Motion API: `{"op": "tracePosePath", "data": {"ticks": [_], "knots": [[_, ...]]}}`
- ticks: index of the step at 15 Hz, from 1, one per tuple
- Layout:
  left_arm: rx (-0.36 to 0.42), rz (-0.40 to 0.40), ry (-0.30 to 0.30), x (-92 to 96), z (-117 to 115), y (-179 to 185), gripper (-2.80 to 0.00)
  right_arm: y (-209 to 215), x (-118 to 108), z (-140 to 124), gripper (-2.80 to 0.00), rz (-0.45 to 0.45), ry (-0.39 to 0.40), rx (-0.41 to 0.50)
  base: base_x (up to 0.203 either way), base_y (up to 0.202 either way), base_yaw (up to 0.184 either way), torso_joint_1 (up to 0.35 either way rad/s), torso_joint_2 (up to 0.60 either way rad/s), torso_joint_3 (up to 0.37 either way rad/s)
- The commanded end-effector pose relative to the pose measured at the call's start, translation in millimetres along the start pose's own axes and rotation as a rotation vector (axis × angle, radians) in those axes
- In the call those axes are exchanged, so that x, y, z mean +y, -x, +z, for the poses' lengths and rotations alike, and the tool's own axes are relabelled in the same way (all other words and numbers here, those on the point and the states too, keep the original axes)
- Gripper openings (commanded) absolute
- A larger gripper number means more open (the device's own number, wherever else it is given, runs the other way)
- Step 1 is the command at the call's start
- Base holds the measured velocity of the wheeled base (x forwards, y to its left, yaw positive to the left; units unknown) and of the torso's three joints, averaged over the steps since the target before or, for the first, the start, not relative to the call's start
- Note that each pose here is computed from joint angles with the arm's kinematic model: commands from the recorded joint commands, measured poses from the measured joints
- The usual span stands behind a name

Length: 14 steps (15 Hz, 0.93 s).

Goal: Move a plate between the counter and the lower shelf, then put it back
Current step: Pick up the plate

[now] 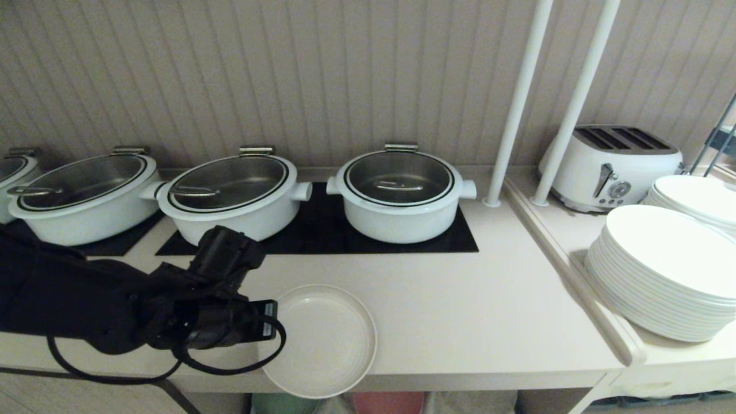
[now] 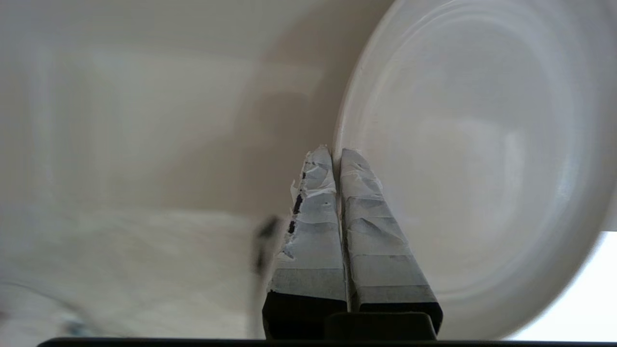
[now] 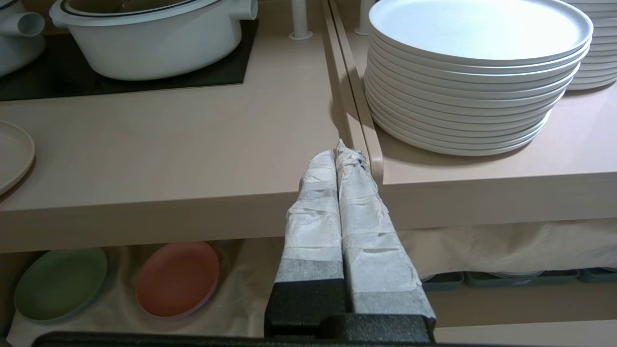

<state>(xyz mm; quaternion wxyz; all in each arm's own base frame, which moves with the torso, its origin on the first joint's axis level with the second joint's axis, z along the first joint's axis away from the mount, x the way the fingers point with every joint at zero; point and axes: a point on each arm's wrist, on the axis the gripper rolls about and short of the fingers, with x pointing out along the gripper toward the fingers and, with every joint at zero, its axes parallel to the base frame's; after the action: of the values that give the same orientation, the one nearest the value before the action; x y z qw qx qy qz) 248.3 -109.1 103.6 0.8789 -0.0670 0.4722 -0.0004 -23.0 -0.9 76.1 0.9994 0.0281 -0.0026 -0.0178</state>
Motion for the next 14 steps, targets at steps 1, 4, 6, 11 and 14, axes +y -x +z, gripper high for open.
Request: {"op": "tracePosePath", "data": {"ticks": [1, 4, 6, 11, 14], "knots": [[-0.019, -0.030, 0.090, 1.0, 1, 12, -2.80, 0, 0, 0, -2.80, 0.000, -0.001, 0.001, 0.000, 0.000, 0.000, 0.000, 0.00, 0.000], [-0.010, -0.039, 0.119, 6.1, -7, 19, -2.80, 0, 0, 0, -2.80, -0.001, -0.001, 0.001, 0.000, 0.000, 0.000, 0.000, 0.00, 0.000], [-0.010, -0.064, 0.167, 8.6, -10, 26, -2.80, 0, 0, 0, -2.80, -0.001, -0.001, 0.001, 0.000, 0.000, 0.000, 0.000, 0.00, 0.000], [-0.024, -0.078, 0.278, 13.2, -15, 37, -2.80, 0, 0, 0, -2.80, 0.000, -0.001, 0.001, 0.000, 0.000, 0.000, 0.000, 0.00, 0.000], [-0.035, -0.088, 0.343, 19.9, -24, 49, -2.80, 0, 0, 0, -2.80, -0.001, -0.001, 0.001, 0.000, 0.000, 0.000, 0.000, 0.00, 0.000]]}}
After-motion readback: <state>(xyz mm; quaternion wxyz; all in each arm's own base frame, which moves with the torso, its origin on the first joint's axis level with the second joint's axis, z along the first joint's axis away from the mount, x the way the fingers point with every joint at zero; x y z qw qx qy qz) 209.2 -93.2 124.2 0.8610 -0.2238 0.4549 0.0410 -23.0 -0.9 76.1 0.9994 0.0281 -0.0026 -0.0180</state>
